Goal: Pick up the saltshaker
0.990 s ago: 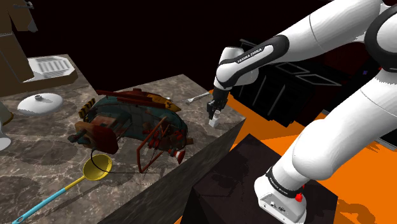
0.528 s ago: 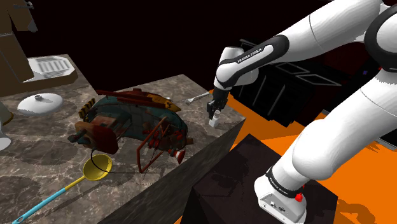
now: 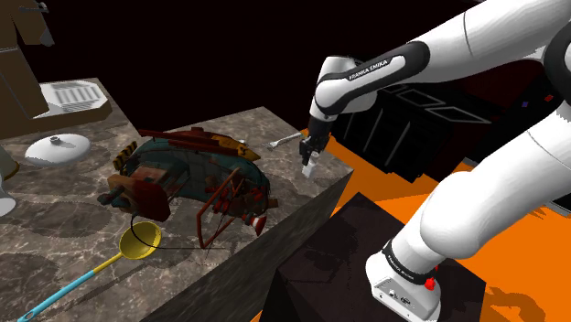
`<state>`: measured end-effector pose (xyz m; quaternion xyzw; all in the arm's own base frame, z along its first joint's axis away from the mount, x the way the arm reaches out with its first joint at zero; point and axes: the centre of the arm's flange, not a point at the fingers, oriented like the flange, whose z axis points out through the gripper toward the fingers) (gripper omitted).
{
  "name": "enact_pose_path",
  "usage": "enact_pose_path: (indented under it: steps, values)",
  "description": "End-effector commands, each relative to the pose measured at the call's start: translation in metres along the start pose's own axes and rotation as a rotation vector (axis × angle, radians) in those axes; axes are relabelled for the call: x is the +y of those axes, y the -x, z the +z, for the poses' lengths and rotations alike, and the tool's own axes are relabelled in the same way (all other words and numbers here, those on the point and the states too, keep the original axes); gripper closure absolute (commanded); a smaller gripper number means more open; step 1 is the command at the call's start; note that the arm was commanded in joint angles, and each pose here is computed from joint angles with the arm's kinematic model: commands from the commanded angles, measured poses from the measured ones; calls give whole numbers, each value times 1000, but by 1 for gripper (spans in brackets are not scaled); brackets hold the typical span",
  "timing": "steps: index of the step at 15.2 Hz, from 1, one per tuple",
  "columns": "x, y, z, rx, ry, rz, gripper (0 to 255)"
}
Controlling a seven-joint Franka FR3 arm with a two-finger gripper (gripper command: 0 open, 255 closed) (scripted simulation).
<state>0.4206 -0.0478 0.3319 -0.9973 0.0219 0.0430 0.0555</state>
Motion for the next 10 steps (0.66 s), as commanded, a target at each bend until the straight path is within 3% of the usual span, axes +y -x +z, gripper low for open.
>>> enact_pose_path:
  steps: [1,10]
  values:
    - [-1,1,-11,-1,0,0,255]
    - [-5,4,-48,-1,0,0,255]
